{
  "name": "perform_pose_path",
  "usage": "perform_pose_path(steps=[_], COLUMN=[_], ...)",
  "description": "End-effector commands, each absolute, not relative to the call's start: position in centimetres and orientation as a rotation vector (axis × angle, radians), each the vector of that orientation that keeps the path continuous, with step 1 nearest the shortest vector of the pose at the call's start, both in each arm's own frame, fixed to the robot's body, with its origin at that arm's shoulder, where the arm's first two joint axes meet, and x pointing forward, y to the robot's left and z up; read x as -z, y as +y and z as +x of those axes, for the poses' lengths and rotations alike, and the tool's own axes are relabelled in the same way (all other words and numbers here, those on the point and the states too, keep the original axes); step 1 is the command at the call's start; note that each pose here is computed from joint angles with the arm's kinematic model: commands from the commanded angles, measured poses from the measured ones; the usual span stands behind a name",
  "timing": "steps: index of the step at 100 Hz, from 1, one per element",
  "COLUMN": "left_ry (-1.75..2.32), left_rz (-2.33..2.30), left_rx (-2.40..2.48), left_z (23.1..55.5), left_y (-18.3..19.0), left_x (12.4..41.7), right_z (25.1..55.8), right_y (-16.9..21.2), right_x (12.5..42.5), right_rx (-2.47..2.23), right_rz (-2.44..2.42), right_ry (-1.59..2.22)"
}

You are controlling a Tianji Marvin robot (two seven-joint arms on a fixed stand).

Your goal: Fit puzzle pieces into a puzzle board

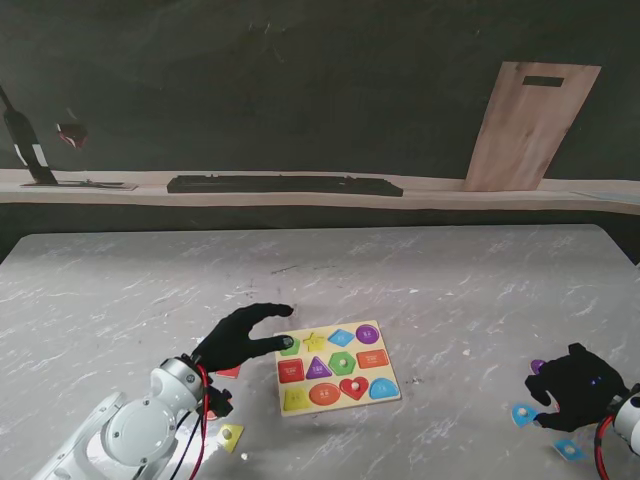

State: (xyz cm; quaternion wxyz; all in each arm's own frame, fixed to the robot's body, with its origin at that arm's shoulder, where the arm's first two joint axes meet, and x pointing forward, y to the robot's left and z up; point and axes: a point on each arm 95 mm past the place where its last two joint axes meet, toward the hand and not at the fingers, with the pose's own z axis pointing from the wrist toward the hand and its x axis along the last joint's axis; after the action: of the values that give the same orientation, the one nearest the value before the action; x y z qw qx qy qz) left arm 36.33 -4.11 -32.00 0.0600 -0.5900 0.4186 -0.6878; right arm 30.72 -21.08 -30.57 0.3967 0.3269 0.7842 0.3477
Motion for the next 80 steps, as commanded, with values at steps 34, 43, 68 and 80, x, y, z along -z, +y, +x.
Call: perform_pose_path(steps=[34, 43, 68, 80], left_ry=[1.278, 1.278, 1.276, 1.281], left_rz=[-1.807, -1.810, -1.814, -1.815], left_rx=[2.068, 2.067, 2.063, 2.062], left_z=[36.5, 36.5, 36.5, 36.6], left_y=[-4.3, -4.4, -4.4, -4.5], left_x=[32.2, 32.3, 32.3, 32.3], right_z=[29.4, 29.4, 28.8, 28.5], right_y=[-22.5, -22.7, -23.3, -23.5], right_x=[30.0, 30.0, 30.7, 31.1], right_rx=[-0.787, -0.763, -0.683, -0.649], right_rz=[0.826, 0.835, 0.858, 0.854], right_ry=[2.068, 2.082, 2.112, 2.135])
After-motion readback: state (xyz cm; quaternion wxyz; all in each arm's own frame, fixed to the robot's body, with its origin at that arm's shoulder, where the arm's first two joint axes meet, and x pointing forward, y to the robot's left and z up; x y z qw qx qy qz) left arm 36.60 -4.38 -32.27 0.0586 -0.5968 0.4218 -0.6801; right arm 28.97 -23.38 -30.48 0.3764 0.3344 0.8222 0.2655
